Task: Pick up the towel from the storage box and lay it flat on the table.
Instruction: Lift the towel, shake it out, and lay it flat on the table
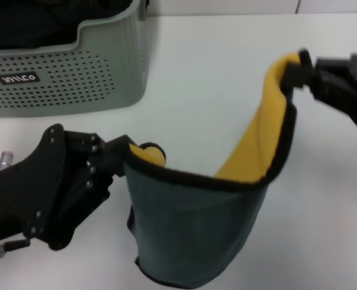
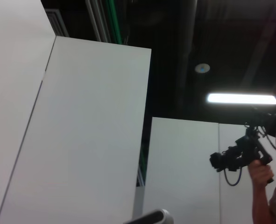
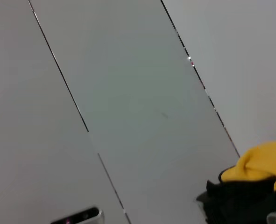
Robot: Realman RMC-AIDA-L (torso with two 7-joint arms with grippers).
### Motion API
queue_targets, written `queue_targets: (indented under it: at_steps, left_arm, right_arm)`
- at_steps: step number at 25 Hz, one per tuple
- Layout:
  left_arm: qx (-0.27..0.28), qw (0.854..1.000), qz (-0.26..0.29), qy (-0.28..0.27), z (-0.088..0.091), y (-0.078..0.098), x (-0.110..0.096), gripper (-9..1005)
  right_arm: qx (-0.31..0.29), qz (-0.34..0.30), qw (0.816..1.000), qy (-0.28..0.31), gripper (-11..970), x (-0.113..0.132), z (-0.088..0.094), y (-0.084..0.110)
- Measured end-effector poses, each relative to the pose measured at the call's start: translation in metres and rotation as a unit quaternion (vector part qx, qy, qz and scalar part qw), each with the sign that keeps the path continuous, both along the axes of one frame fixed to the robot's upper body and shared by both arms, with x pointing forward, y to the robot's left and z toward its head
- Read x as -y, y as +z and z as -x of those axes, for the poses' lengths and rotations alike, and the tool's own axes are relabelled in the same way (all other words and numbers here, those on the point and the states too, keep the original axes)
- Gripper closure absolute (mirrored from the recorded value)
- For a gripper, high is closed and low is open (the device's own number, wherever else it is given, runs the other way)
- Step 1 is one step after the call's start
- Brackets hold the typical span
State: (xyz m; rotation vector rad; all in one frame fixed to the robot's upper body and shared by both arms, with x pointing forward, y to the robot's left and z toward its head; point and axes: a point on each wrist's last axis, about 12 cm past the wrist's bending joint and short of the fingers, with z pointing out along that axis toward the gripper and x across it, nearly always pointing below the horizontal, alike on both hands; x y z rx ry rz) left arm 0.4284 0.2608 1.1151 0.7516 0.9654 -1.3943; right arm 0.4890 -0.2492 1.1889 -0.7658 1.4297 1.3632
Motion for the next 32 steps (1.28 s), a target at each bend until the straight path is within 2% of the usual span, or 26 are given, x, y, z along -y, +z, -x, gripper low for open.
queue_targets:
  at_steps: [7, 12, 18, 22, 24, 28, 29, 32]
  left_arm:
    - [0.012, 1.000, -0.013, -0.004, 0.017, 0.003, -0.003, 980]
    - [0.009, 1.000, -0.015, -0.004, 0.028, 0.002, -0.006, 981]
    - [-0.003, 1.000, -0.006, -0.004, 0.043, 0.000, -0.006, 981]
    - [-0.027, 0.999, 0.007, 0.026, 0.048, -0.010, -0.009, 981]
    - [-0.048, 0.997, 0.012, 0.054, 0.039, -0.021, -0.012, 981]
    - [-0.103, 0.989, -0.002, 0.103, -0.002, -0.048, -0.002, 980]
    - [-0.112, 0.987, -0.015, 0.118, -0.009, -0.055, 0.002, 980]
    - [-0.137, 0.977, -0.057, 0.151, -0.022, -0.071, 0.018, 981]
  right_arm:
    - [-0.007, 0.000, 1.000, 0.014, 938, 0.011, 0.035, -0.020]
    - [-0.003, -0.002, 1.000, 0.022, 938, 0.021, 0.056, -0.028]
    - [-0.014, -0.011, 0.999, 0.044, 938, 0.022, 0.068, -0.032]
    - [-0.043, -0.018, 0.998, 0.033, 938, 0.025, 0.072, -0.048]
    - [-0.072, -0.031, 0.997, 0.009, 937, 0.033, 0.066, -0.061]
    - [-0.140, -0.059, 0.987, -0.058, 937, 0.047, 0.043, -0.103]
    - [-0.140, -0.059, 0.987, -0.058, 937, 0.047, 0.043, -0.103]
    - [-0.160, -0.051, 0.982, -0.082, 937, 0.041, 0.019, -0.119]
